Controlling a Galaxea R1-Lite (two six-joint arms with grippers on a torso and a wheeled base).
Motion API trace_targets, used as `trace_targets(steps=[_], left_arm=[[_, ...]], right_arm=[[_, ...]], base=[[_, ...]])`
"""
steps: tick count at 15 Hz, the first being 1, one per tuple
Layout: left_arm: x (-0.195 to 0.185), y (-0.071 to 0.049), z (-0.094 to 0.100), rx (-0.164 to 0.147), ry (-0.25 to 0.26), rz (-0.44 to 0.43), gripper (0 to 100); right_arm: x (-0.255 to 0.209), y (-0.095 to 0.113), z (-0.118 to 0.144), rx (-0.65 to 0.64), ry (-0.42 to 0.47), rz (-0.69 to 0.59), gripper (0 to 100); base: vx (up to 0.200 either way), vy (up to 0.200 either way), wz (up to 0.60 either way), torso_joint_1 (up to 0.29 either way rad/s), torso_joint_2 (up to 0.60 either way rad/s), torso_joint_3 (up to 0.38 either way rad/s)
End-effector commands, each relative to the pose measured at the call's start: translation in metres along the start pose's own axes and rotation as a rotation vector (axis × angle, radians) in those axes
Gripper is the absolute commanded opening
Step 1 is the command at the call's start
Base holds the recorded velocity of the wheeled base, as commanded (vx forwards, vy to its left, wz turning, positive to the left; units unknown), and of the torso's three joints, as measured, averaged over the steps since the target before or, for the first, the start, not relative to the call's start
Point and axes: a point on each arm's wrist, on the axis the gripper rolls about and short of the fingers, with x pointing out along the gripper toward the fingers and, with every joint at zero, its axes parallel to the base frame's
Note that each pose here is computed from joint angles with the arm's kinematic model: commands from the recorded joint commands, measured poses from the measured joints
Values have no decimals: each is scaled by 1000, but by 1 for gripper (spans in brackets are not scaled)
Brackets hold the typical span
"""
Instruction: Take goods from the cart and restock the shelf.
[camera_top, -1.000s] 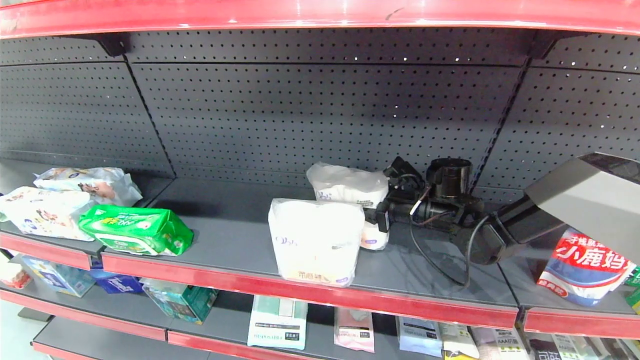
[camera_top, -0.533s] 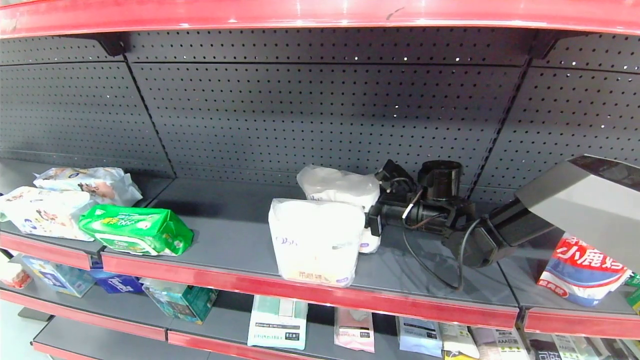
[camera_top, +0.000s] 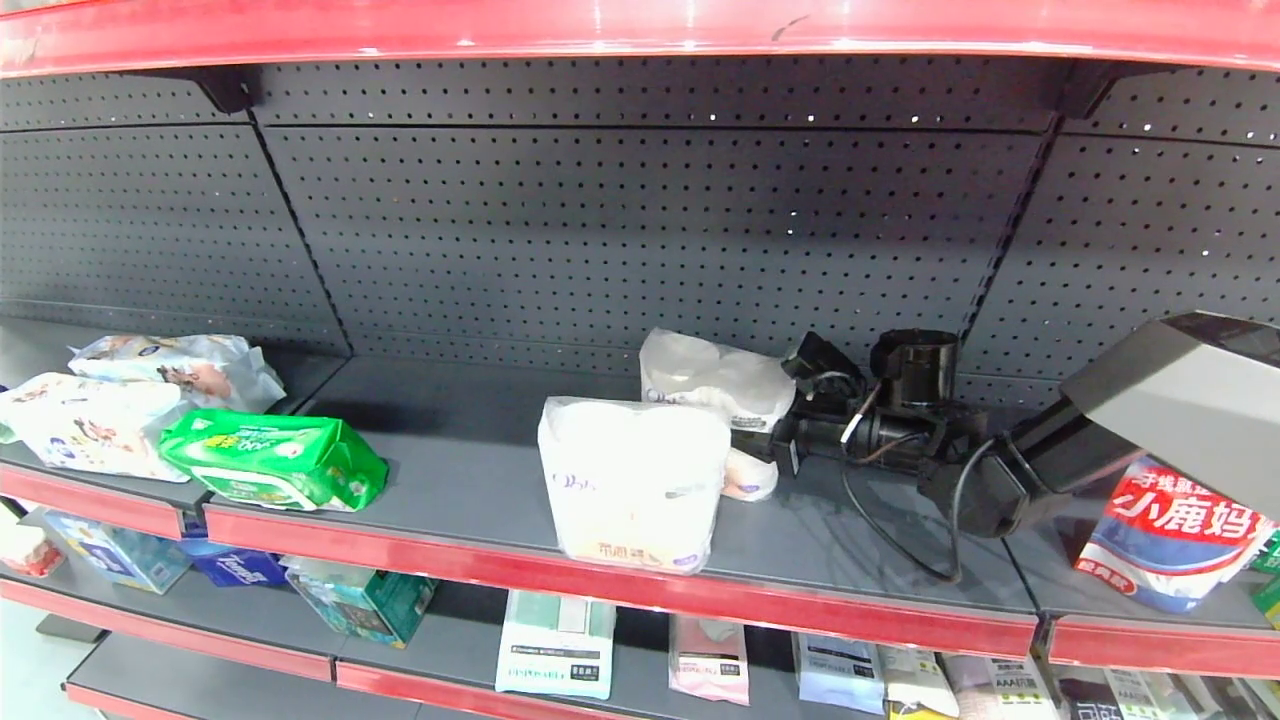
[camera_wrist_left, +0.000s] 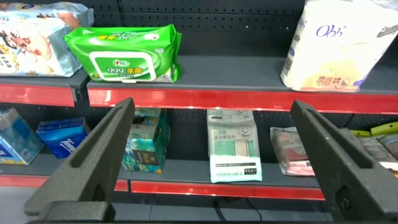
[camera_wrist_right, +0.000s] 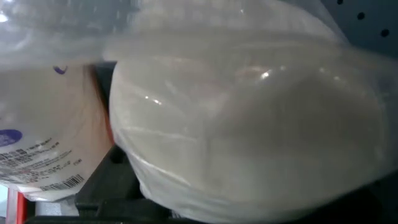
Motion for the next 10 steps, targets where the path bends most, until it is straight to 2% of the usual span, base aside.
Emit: trace_targets(steps=[1,7,10], left_arm=[[0,0,0,0,1,0,100],[0,0,0,1,1,0,100],[0,0,0,0,1,0,100]], right_arm=[[3,3,3,-3,-4,9,0],[33,16,18,-32,-61,58,0],[32,16,14,-25,-50,58,0]], base=[[0,0,0,0,0,0],[0,0,0,0,0,0],[0,0,0,0,0,0]])
